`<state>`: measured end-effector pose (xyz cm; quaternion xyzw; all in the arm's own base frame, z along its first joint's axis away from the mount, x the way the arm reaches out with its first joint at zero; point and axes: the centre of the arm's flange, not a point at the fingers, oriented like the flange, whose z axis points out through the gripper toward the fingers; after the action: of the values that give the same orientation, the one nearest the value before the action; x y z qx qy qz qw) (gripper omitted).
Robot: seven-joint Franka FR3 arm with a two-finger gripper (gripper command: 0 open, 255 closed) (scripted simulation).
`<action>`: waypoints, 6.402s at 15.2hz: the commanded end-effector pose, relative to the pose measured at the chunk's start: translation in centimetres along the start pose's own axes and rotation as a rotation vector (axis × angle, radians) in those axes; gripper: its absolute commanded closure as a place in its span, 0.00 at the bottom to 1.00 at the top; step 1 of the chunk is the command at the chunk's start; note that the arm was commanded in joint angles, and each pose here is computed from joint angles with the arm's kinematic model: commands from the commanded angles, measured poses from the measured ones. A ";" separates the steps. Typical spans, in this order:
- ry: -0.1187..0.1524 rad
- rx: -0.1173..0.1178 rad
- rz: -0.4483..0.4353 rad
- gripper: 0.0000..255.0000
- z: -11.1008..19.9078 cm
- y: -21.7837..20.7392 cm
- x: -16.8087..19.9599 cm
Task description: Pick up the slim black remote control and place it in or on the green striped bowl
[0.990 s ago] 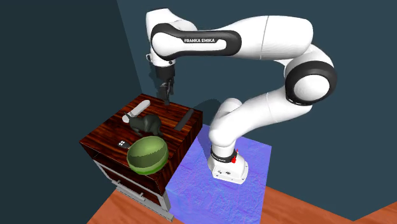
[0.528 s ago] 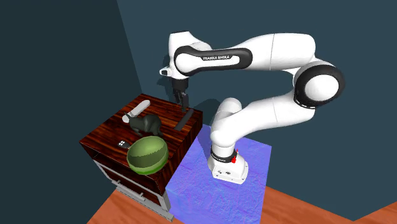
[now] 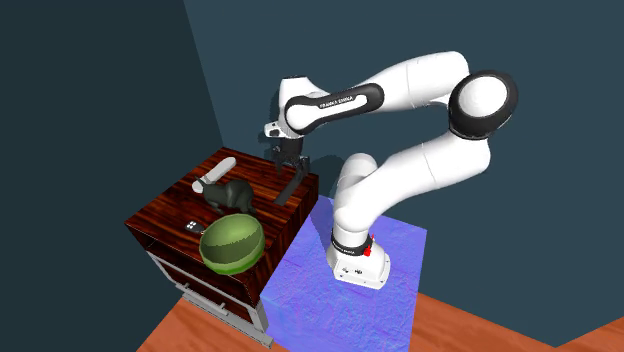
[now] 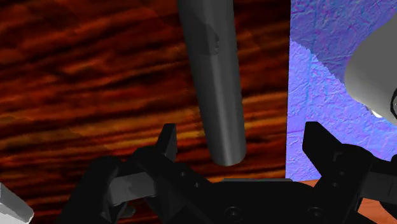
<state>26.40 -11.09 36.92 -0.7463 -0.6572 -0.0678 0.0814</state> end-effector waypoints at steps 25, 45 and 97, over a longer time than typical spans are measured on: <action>0.013 0.004 -0.135 1.00 5.9 1.2 -1.4; 0.013 0.004 -0.135 1.00 -3.9 0.9 0.7; 0.013 0.004 -0.135 1.00 2.3 -4.2 31.5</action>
<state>26.29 20.48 41.71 -0.6994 -0.7055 -0.0792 0.0823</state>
